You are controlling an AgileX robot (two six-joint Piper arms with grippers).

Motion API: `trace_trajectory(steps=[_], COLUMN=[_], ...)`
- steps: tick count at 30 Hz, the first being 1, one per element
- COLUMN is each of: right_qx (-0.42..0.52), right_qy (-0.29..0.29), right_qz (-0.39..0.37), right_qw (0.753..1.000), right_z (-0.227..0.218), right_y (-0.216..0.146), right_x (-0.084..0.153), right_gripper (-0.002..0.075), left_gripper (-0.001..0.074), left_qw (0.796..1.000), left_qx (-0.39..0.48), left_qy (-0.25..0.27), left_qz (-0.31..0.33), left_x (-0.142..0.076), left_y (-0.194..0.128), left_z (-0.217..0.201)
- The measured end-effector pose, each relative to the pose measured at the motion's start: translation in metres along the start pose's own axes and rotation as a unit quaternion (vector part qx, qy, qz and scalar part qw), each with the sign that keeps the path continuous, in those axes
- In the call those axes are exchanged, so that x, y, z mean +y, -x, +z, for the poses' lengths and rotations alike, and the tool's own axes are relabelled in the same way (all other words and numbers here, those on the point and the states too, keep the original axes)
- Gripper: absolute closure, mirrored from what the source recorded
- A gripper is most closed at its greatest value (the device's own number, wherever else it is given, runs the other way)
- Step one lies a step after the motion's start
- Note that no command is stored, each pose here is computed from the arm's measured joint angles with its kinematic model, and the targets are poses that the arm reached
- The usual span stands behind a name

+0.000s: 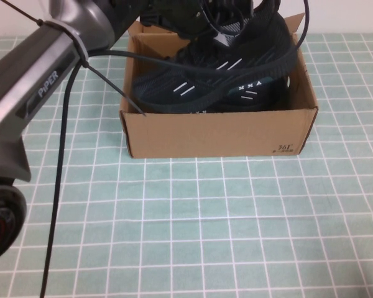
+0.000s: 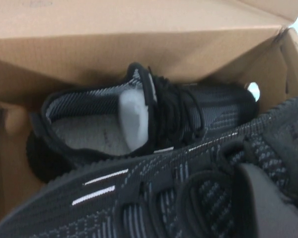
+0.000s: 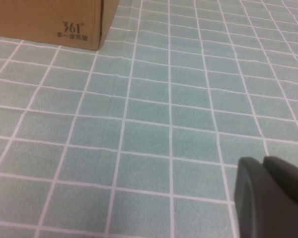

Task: Put shoes into padded shoe box
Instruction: Place the shoe in the shoe box

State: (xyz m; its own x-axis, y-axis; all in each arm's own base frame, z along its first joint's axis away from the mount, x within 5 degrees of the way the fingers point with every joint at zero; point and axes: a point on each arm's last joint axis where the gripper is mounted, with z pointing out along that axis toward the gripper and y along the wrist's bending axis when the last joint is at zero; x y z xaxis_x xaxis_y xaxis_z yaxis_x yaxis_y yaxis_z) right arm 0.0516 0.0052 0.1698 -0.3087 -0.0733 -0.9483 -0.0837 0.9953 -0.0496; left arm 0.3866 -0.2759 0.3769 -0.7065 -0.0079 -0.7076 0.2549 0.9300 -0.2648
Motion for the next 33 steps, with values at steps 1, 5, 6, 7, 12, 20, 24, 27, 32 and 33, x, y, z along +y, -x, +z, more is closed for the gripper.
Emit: trace_trajectory(steps=[1, 5, 6, 7, 12, 20, 24, 27, 32, 33], right_qx=[0.000, 0.000, 0.000, 0.000, 0.000, 0.000, 0.000, 0.000, 0.000, 0.000], right_qy=[0.000, 0.000, 0.000, 0.000, 0.000, 0.000, 0.000, 0.000, 0.000, 0.000], right_qz=[0.000, 0.000, 0.000, 0.000, 0.000, 0.000, 0.000, 0.000, 0.000, 0.000], right_qw=[1.000, 1.000, 1.000, 1.000, 1.000, 1.000, 1.000, 1.000, 1.000, 1.000], right_z=[0.000, 0.000, 0.000, 0.000, 0.000, 0.000, 0.000, 0.000, 0.000, 0.000], right_y=[0.000, 0.000, 0.000, 0.000, 0.000, 0.000, 0.000, 0.000, 0.000, 0.000], right_x=[0.000, 0.000, 0.000, 0.000, 0.000, 0.000, 0.000, 0.000, 0.000, 0.000], right_gripper=[0.0734, 0.0734, 0.0734, 0.0734, 0.0734, 0.0734, 0.0734, 0.0734, 0.0734, 0.0734], left_gripper=[0.0731, 0.0731, 0.0731, 0.0731, 0.0731, 0.0732, 0.0732, 0.0732, 0.0732, 0.0732], left_qw=[1.000, 1.000, 1.000, 1.000, 1.000, 1.000, 1.000, 1.000, 0.999, 0.999], left_qx=[-0.002, -0.010, -0.011, -0.013, -0.023, -0.016, -0.002, 0.012, 0.037, 0.042], left_qy=[-0.001, -0.004, -0.005, -0.005, -0.008, -0.005, 0.003, 0.010, 0.011, 0.007], left_qz=[0.000, 0.000, 0.000, 0.000, 0.000, 0.000, 0.001, 0.001, -0.005, -0.009], left_x=[0.000, -0.001, -0.002, -0.002, -0.002, -0.001, 0.000, 0.001, 0.002, 0.001], left_y=[0.000, 0.003, 0.004, 0.005, 0.009, 0.007, 0.003, -0.001, -0.008, -0.009], left_z=[0.001, 0.000, -0.001, -0.002, -0.005, -0.002, 0.005, 0.011, 0.021, 0.023])
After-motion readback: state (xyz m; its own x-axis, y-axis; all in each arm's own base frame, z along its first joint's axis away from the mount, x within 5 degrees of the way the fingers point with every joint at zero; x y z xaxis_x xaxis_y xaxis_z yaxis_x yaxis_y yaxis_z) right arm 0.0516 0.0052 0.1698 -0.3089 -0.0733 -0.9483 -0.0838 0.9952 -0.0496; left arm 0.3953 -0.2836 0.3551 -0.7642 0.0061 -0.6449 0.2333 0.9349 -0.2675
